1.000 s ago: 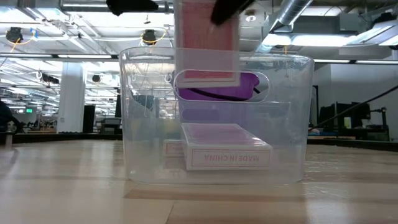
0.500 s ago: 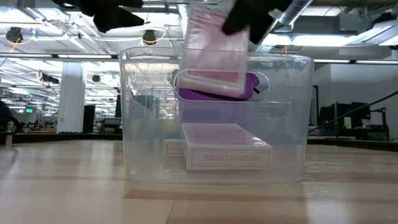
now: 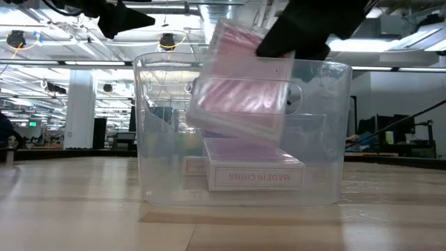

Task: Pick & Place Toys
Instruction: Put the red deck of cards into the bottom transparent bin

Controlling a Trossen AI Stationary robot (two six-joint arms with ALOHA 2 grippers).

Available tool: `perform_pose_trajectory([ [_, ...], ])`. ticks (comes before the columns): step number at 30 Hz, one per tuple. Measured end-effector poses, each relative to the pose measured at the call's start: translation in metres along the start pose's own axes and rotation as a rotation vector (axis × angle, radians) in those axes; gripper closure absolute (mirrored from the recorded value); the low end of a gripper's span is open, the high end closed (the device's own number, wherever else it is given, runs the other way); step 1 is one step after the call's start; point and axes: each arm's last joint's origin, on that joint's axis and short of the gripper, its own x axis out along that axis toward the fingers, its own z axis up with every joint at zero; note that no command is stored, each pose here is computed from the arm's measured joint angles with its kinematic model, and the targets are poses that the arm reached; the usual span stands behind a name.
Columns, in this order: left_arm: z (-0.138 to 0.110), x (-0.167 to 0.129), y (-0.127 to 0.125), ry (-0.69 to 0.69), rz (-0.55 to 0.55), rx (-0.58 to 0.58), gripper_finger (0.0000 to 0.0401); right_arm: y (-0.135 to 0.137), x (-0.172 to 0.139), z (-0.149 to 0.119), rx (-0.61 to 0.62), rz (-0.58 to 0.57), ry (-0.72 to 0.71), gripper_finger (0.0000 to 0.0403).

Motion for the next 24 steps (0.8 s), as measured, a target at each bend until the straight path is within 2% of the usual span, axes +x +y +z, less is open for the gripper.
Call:
perform_pose_trajectory([
  [7, -0.0002, 0.0, 0.0, 0.002, 0.0, 0.001, 0.0105, -0.0005, 0.0034, -0.0016, 0.005, -0.009, 0.008, 0.0334],
  [24, -0.0002, 0.0, 0.0, 0.002, -0.002, 0.001, 0.0105, -0.0004, 0.0022, -0.0016, -0.006, -0.009, 0.012, 0.0259],
])
